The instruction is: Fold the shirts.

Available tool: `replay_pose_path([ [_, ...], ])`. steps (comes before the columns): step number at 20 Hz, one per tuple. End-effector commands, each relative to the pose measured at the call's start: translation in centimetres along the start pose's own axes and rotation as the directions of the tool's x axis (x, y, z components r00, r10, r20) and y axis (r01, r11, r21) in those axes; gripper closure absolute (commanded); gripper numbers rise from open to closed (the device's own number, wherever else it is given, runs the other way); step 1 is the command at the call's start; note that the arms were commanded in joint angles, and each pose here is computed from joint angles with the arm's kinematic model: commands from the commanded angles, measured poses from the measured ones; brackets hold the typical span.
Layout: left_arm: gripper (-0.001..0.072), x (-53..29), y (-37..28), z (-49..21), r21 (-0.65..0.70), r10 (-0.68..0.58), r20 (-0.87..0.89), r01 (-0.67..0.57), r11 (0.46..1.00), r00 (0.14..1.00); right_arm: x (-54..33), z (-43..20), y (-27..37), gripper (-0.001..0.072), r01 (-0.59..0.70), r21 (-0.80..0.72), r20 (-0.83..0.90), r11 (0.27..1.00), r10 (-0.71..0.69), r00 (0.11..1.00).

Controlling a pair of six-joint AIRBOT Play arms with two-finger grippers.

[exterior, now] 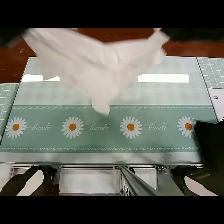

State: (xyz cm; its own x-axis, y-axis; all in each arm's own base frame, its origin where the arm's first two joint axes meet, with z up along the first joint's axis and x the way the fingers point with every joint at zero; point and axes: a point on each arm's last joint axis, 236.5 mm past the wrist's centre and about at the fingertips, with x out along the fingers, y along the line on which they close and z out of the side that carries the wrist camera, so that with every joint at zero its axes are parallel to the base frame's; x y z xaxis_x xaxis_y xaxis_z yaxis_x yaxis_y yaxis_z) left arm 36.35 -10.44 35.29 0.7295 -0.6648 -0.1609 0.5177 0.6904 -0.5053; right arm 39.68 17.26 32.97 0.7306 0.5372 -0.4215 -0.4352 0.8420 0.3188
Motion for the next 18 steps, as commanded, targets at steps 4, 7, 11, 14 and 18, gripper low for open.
replay_pose_path([
  [4, 0.0692, -12.7, -11.5, 6.8, 0.385, 0.243, 0.274, -0.338, 0.859, 0.931, -20.1, 3.2, 7.7, 0.0692, 0.066, -0.234, 0.238, 0.97, -0.009, 0.971],
  [7, 0.0691, -17.1, -13.7, 6.0, 0.44, 0.324, 0.357, -0.464, 0.769, 0.876, -23.9, 1.0, 8.8, 0.0692, 0.065, -0.243, 0.235, 0.968, -0.006, 0.972],
  [11, 0.0692, -20.2, -14.5, 5.0, 0.459, 0.333, 0.377, -0.486, 0.743, 0.864, -24.0, -2.4, 8.3, 0.0692, 0.055, -0.214, 0.117, 0.975, -0.03, 0.993],
  [14, 0.0692, -17.7, -9.8, 2.7, 0.437, 0.437, 0.247, -0.502, 0.746, 0.865, -19.5, -5.8, 6.9, 0.0692, 0.018, -0.148, -0.045, 0.989, -0.024, 0.999],
  [18, 0.0691, -8.6, 0.2, -6.3, 0.331, 0.501, -0.126, -0.44, 0.835, 0.856, -8.3, -13.8, 1.4, 0.0692, 0.044, 0.011, -0.267, 0.999, -0.04, 0.963],
])
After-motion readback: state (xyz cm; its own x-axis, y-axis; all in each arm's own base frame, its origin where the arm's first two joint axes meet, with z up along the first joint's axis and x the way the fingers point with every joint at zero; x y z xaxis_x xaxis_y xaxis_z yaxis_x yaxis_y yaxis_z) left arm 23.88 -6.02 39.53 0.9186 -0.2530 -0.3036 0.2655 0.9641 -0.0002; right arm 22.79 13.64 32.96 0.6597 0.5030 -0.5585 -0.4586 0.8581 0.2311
